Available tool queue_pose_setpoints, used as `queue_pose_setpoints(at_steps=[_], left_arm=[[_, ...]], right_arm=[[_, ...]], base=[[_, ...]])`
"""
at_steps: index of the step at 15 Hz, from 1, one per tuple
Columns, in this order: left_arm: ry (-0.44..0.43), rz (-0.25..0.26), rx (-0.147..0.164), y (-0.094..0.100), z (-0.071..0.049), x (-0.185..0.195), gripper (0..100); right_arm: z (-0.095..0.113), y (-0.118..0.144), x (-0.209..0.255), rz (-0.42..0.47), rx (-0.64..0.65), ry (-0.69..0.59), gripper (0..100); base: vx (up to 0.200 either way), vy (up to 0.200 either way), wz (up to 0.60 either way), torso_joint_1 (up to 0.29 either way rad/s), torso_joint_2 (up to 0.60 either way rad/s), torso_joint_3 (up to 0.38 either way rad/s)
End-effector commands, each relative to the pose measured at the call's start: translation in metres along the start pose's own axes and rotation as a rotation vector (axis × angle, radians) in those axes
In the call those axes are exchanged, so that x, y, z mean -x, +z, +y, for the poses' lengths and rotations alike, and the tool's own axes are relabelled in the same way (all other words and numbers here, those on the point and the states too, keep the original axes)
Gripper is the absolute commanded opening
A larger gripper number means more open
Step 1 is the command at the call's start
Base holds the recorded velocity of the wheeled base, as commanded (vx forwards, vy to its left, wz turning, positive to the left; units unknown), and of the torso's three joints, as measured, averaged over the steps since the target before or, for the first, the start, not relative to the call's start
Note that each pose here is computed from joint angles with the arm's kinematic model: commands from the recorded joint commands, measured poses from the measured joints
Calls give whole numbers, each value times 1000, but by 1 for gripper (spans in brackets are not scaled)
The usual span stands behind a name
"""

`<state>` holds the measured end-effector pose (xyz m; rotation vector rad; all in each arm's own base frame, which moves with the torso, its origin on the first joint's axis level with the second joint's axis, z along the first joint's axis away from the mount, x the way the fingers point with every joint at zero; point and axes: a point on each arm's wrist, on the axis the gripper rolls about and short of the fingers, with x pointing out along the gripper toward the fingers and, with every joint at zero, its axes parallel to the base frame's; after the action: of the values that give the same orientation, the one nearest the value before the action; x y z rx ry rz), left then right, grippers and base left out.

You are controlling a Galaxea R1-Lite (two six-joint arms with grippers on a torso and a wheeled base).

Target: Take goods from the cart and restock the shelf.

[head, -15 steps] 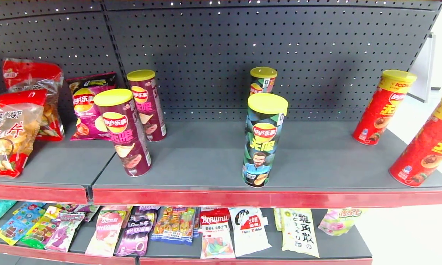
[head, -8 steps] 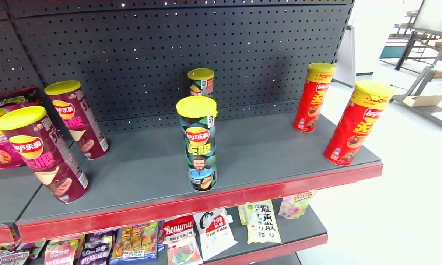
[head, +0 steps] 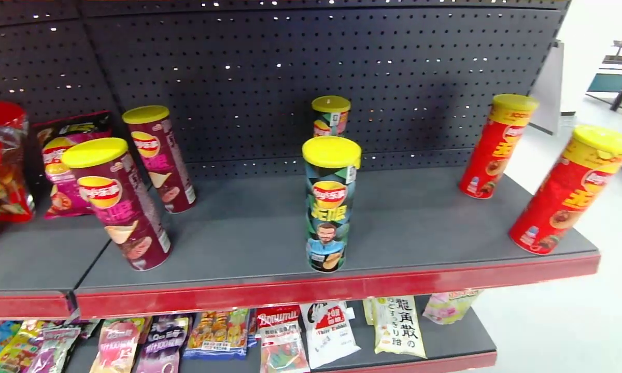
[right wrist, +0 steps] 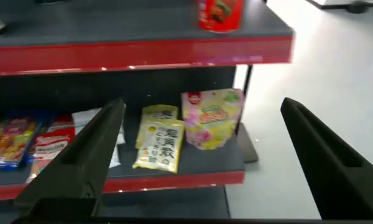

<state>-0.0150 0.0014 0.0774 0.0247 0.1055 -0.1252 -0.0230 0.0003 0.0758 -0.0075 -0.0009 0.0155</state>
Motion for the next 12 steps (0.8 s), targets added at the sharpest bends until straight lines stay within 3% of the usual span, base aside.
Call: queue_pose_setpoints(at_steps=[1,12], left_arm=[[0,1,0,0,0,0,100],[2,1,0,0,0,0,100]], right_arm=[[0,0,0,1,-1,3,100],[0,0,0,1,-1,1,100]], base=[[0,0,0,0,0,0],[0,0,0,0,0,0]])
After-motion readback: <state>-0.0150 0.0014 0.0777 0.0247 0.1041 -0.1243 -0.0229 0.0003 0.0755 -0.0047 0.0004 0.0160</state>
